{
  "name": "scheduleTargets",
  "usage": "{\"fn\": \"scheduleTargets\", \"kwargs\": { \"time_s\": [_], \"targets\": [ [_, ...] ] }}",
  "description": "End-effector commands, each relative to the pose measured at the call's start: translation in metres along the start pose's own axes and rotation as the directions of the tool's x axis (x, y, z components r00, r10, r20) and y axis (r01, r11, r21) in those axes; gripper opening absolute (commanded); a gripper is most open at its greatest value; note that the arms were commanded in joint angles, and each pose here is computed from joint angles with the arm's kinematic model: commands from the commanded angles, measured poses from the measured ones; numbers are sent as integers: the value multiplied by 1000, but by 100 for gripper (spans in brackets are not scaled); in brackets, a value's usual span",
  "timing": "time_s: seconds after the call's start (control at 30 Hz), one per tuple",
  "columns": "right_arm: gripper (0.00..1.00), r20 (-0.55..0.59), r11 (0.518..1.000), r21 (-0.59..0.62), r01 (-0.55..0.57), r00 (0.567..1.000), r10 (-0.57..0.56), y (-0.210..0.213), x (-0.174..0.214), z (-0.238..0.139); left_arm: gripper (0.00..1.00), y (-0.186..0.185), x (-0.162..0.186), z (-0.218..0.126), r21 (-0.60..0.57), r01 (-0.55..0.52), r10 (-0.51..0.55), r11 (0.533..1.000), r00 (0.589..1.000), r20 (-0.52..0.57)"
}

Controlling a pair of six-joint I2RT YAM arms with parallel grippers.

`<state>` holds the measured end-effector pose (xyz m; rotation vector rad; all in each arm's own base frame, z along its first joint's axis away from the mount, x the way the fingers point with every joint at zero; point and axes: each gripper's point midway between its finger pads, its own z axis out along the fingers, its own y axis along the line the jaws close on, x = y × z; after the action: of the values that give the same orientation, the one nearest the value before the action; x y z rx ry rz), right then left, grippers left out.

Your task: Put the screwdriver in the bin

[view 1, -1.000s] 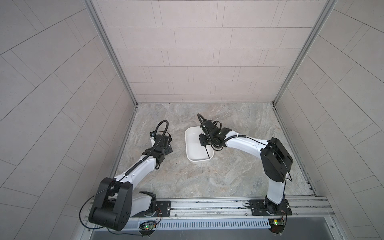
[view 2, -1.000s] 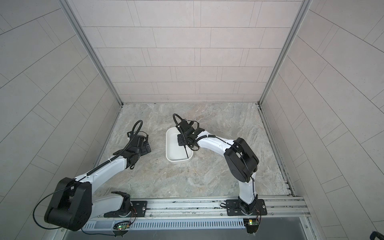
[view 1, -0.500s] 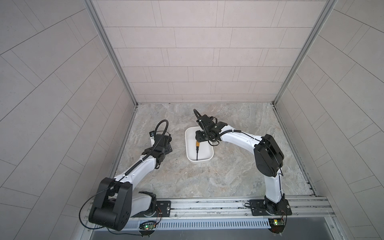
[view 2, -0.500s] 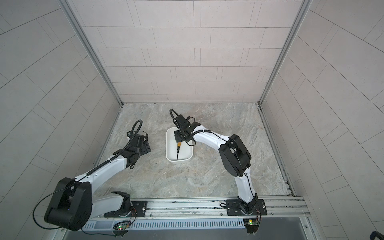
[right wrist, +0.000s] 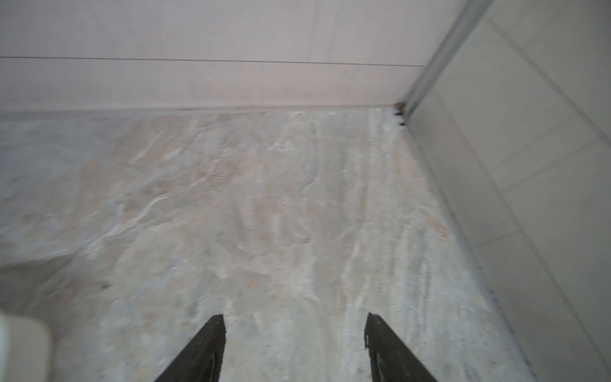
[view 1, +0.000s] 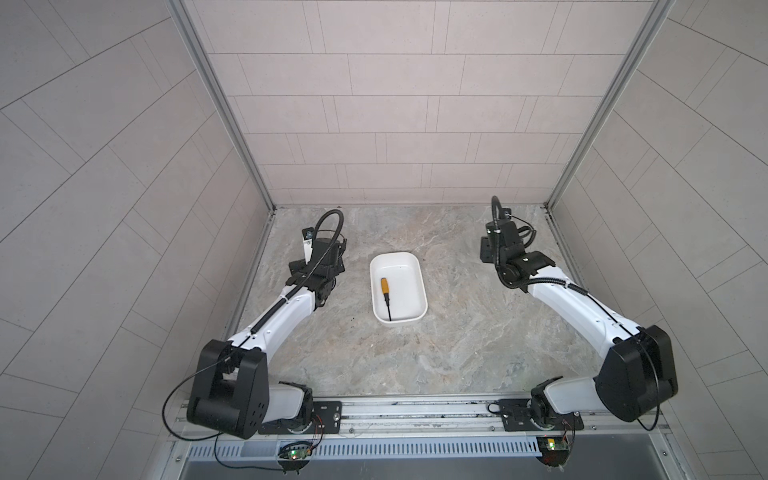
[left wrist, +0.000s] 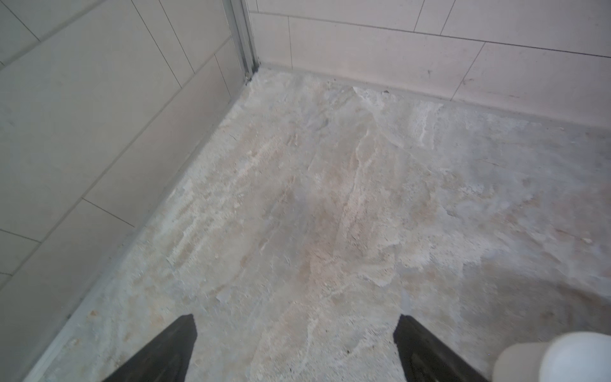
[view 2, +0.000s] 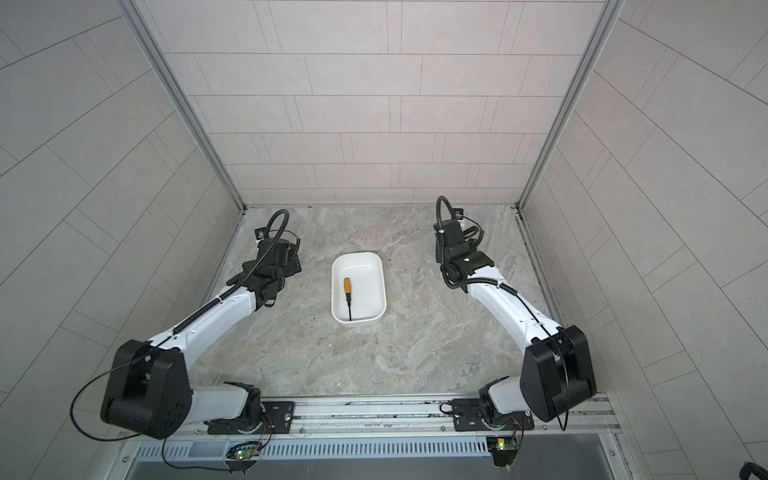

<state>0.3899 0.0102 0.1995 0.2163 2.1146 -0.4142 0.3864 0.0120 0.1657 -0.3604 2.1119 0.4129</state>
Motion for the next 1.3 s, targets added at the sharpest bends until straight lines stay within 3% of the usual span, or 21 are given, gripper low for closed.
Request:
{"fn": "scheduleTargets", "kwargs": {
  "time_s": [0.0, 0.13, 0.33, 0.57, 0.77, 0.9, 0.93, 0.97, 1.07, 1.27],
  "targets": [
    [69, 120, 976, 162, 144, 979, -165, -21, 16, 14, 100, 24, -7, 14, -201, -124, 142, 972, 987, 80],
    [68, 173, 964, 176, 198, 958, -228, -15, 51, 34, 100, 12, 10, 35, -195, -180, 197, 964, 978, 74],
    [70, 149, 975, 180, 134, 976, -162, -17, 68, 60, 100, 2, 33, 59, -187, -210, 224, 960, 973, 58],
    [70, 130, 999, 50, -2, 992, -5, -33, 79, 77, 100, 17, 39, 64, -140, -98, 114, 985, 987, 109],
    [70, 206, 998, 33, -49, 978, 41, -38, 87, 67, 100, 23, 41, 55, -113, -39, 59, 993, 983, 173],
    [68, 281, 999, 12, -52, 959, 46, -34, 90, 62, 100, 22, 47, 50, -34, -16, 23, 999, 978, 209],
    [78, 268, 999, 10, -48, 962, 43, -33, 91, 62, 100, 22, 47, 48, -22, -4, 8, 1000, 974, 226],
    [99, 262, 999, 18, -46, 964, 40, -34, 92, 63, 100, 23, 57, 47, -5, -1, 2, 1000, 973, 230],
    [99, 250, 999, 31, -35, 968, 26, -34, 91, 66, 100, 14, 56, 38, 26, -28, 17, 999, 944, 330],
    [99, 258, 999, 28, -37, 966, 28, -33, 90, 65, 100, 10, 57, 44, 42, -46, 32, 998, 959, 283]
  ]
}}
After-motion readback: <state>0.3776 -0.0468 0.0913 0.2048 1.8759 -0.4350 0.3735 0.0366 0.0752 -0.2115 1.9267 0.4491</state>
